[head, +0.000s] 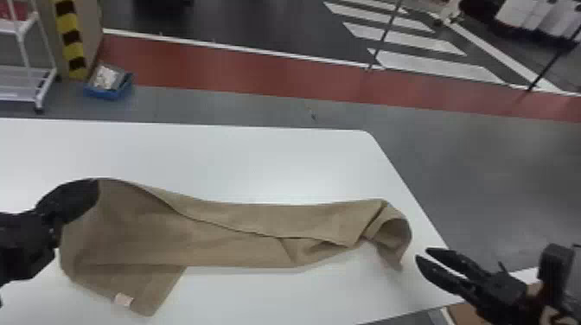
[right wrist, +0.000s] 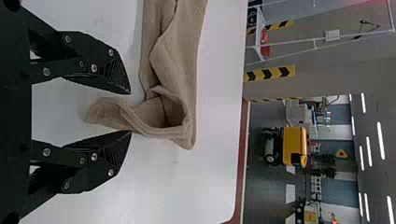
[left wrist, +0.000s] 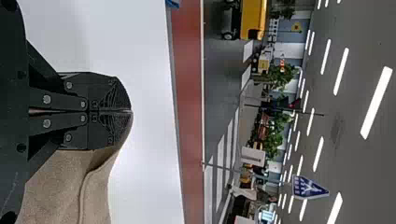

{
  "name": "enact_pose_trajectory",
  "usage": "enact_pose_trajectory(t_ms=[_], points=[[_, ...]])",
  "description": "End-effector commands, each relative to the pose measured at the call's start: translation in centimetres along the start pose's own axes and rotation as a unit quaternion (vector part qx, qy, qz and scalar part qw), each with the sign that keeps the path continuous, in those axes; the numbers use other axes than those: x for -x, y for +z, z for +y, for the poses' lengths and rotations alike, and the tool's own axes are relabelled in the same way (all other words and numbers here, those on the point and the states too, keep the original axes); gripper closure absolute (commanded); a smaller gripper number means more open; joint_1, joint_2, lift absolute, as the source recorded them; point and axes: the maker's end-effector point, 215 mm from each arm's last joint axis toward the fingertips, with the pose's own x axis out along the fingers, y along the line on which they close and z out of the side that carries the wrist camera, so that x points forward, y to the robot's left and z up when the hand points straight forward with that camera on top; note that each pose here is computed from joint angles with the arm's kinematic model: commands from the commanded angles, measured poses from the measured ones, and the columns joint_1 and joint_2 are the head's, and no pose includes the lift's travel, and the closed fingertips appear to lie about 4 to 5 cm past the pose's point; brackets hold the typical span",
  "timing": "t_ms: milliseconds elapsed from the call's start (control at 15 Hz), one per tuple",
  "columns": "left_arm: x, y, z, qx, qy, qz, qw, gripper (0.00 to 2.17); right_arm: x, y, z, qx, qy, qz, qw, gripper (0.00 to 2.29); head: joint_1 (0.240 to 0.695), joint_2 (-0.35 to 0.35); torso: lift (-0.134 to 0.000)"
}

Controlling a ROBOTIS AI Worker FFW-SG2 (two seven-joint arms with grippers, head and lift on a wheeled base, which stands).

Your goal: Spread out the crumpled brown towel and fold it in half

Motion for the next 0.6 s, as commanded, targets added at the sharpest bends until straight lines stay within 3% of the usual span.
enact_pose_trajectory(t_ms=[0, 267, 533], points=[[0.0, -0.3, 0.1, 0.001, 0.000, 0.003, 1.0000, 2.06, -0.9, -1.5, 1.5, 0.030, 0.007, 0.014, 0.9994, 0.70, 0.695, -0.350, -0.120], [-0.1, -0.8, 0.3, 0.003, 0.001, 0.007, 1.0000, 2.06, -3.3, -3.5, 2.2, 0.065, -0.001, 0.030, 0.9974, 0.70, 0.695, -0.350, -0.120], [0.1, -1.0, 0.4, 0.003, 0.002, 0.009, 1.0000, 2.06, -4.7, -4.4, 1.7, 0.063, -0.005, 0.038, 0.9973, 0.70, 0.695, -0.350, -0.120]])
